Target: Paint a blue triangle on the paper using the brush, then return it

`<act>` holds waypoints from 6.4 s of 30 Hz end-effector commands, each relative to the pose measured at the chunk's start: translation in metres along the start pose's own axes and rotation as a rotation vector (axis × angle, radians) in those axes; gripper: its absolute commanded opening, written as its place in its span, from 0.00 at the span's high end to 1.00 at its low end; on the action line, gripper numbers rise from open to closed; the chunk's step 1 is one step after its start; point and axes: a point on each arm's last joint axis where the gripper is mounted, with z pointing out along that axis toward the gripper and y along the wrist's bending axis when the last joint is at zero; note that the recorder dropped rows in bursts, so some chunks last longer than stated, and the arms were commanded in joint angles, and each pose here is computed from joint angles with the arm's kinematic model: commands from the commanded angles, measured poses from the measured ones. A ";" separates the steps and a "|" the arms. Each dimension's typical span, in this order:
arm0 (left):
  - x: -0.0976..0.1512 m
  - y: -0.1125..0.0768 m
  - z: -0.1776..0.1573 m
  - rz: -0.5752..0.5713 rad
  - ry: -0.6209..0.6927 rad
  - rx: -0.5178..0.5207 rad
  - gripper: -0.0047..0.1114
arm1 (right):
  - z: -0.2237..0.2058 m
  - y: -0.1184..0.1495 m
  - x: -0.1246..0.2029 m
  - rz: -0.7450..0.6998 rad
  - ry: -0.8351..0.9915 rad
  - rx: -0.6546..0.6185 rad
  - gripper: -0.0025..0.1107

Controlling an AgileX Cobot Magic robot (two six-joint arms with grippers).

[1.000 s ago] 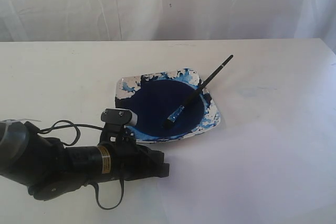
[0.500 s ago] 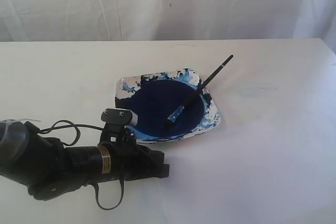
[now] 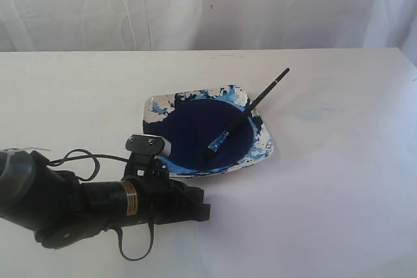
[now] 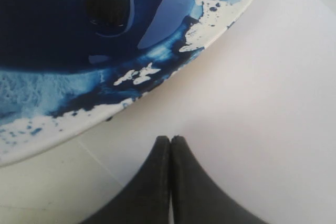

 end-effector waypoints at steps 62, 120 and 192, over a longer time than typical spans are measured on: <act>0.001 0.000 -0.001 0.009 0.013 -0.008 0.96 | 0.340 0.037 0.234 0.763 0.883 -0.270 0.08; 0.001 0.000 -0.001 0.009 0.013 -0.008 0.96 | 0.363 0.073 0.280 0.769 0.995 -0.056 0.32; 0.001 0.000 -0.001 0.009 0.013 -0.008 0.96 | 0.398 0.052 0.224 0.905 0.541 -0.332 0.97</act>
